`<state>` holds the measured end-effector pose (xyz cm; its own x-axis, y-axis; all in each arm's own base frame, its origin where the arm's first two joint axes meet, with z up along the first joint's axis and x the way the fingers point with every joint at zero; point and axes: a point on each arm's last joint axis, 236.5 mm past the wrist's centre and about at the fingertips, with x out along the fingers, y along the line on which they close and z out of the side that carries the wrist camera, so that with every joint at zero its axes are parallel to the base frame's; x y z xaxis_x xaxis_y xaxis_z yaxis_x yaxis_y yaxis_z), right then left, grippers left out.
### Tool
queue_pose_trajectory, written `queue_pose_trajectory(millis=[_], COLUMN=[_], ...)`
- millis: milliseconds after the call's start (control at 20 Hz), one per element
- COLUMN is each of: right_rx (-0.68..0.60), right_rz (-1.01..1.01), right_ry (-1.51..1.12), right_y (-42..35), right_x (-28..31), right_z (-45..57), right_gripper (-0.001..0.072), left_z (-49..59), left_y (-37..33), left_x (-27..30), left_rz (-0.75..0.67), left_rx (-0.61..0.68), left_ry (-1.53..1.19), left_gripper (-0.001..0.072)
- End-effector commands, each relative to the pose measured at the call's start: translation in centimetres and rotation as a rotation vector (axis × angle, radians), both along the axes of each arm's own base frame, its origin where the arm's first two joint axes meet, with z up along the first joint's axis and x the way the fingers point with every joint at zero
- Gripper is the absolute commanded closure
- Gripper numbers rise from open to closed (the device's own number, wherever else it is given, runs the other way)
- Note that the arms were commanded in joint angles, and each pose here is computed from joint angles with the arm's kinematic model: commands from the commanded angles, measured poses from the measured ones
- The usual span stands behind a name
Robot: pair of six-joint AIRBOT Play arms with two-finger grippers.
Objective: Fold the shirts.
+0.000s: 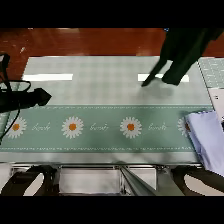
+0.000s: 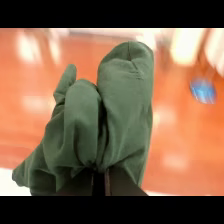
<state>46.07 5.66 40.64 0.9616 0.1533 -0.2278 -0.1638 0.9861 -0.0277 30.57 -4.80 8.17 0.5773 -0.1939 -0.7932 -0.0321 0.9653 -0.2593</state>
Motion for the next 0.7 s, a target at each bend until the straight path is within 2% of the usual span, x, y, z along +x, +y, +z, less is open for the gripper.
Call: queue_pose_trajectory(millis=[0, 300, 500, 650], right_rx=[-0.007, -0.051, -0.065, -0.016], right_rz=[0.124, 0.458, 0.557, 0.632], right_ry=[-0.063, 0.366, 0.684, 0.912], right_y=[4.5, 16.6, 24.6, 30.6], right_x=[-5.4, -10.2, -11.7, -14.7], right_z=[3.9, -7.4, -20.8, -32.0], right_gripper=[0.0690, 0.0689, 0.0689, 0.0689], left_z=[-0.3, 1.5, 1.4, 1.0], left_y=[-0.1, -0.7, -0.8, -0.8], left_x=[-0.9, -0.4, -0.6, -1.0], left_rz=[0.035, 0.038, -0.004, -0.027], left_rx=[-0.032, -0.075, -0.042, -0.027], left_ry=[-0.042, -0.109, -0.111, -0.093], left_gripper=[0.0203, 0.0203, 0.0203, 0.0203])
